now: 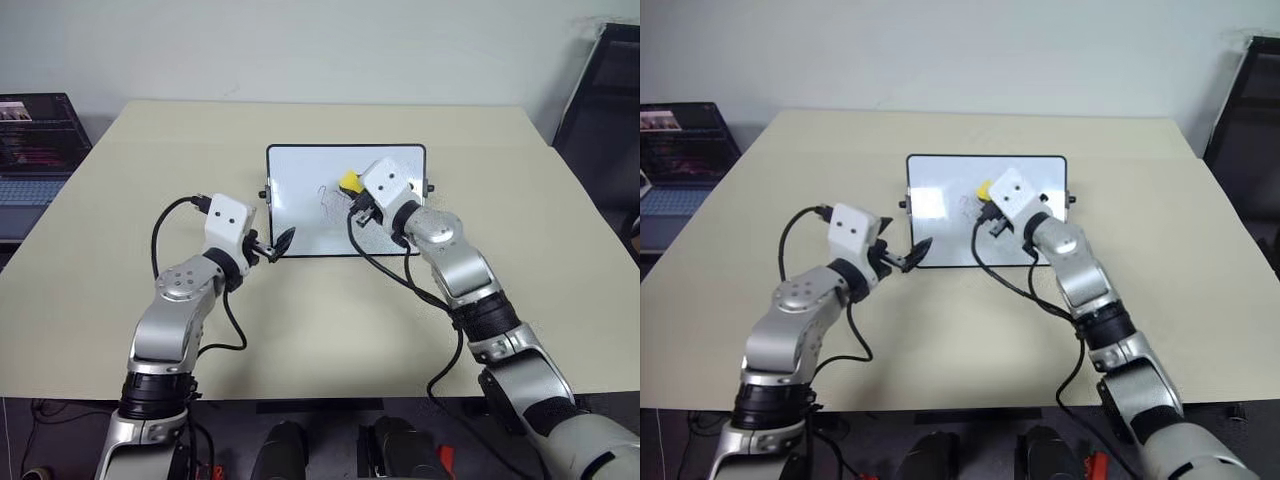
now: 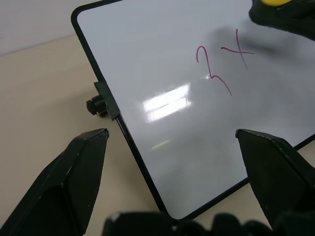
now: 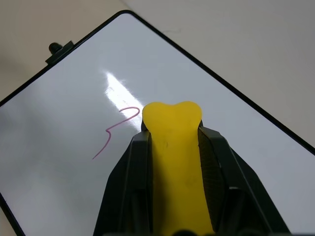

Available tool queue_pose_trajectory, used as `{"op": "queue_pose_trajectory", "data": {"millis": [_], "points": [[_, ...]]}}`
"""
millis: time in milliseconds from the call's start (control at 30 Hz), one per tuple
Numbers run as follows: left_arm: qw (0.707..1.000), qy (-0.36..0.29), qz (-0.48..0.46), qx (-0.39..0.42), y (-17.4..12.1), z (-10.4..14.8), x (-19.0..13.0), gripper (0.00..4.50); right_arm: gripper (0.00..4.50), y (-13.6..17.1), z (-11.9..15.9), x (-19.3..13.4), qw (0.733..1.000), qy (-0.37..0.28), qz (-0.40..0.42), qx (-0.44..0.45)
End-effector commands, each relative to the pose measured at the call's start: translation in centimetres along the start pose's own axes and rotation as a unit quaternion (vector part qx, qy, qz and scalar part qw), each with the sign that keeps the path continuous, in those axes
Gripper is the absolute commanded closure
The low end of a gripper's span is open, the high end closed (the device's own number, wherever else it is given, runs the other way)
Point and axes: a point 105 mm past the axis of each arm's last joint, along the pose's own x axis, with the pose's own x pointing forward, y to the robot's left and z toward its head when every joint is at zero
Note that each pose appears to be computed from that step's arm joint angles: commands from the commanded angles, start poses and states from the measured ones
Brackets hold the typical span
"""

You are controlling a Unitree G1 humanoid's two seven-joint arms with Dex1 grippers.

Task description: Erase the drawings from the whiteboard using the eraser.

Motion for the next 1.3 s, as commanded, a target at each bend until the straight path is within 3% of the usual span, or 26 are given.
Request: {"op": "queue_pose_trajectory", "data": {"millis": [33, 433, 700, 1067, 1300], "points": [[1.0, -0.014, -0.007, 0.014, -0.2, 0.9, -0.1, 0.0, 3.54, -0.4, 1.4, 0.8, 1.0, -0.014, 0.001, -0.025], [0.999, -0.018, -0.039, 0.025, -1.0, 1.9, 0.3, 0.0, 3.54, 0.2, 1.7, 2.7, 0.997, 0.005, 0.03, -0.069], [0.998, -0.017, -0.048, 0.028, -1.0, 1.9, 0.4, 0.0, 3.54, 1.3, 0.0, 2.5, 0.995, 0.037, 0.061, -0.07], [0.998, -0.017, -0.055, 0.024, -1.3, 1.7, 0.5, 0.0, 3.54, -3.1, 0.4, 2.4, 0.998, 0.032, -0.022, -0.058], [0.998, -0.017, -0.057, 0.023, -1.4, 1.7, 0.4, 0.0, 3.54, 0.4, -2.2, 1.9, 0.992, 0.074, 0.077, -0.063]]}}
